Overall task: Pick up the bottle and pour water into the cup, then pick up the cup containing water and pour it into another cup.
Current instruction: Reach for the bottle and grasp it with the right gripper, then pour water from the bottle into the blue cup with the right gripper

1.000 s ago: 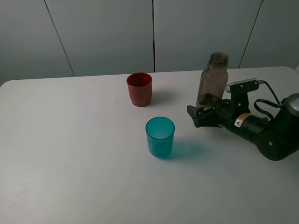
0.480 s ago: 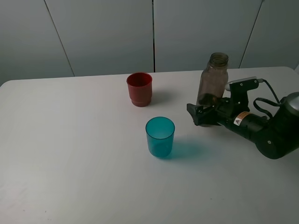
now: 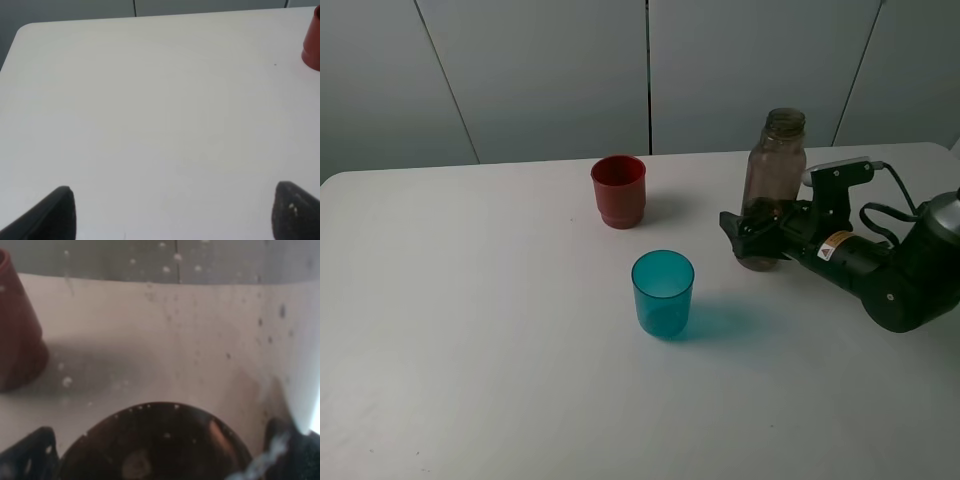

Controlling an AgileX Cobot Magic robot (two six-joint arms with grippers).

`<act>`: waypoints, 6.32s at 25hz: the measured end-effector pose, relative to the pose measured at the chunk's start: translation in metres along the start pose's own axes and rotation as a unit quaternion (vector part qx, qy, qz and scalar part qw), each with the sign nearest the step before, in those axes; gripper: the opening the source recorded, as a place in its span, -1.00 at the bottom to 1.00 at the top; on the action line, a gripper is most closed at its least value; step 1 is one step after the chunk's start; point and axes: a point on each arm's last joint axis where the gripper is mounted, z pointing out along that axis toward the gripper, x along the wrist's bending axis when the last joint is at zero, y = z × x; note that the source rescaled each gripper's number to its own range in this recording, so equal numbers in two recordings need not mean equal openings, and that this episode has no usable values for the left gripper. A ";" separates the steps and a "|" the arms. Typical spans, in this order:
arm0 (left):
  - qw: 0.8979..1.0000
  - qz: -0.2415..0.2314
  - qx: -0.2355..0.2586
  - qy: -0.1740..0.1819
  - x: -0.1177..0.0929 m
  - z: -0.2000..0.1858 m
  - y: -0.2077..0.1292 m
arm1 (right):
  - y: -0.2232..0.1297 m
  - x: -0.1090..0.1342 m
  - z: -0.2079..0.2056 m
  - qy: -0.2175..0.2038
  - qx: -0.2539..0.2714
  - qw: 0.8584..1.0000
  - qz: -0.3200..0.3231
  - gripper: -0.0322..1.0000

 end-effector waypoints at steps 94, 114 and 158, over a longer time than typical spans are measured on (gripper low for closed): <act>1.000 -0.002 0.000 0.000 0.000 0.000 0.000 | 0.056 0.015 -0.010 0.071 0.036 0.879 -0.471 -0.94; 1.000 -0.002 0.000 0.000 0.000 0.000 0.000 | 0.061 0.015 -0.013 0.078 0.027 0.770 -0.632 -0.94; 1.000 -0.002 0.000 0.000 0.000 0.000 0.000 | 0.062 0.015 -0.013 0.078 0.018 0.695 -0.715 -0.94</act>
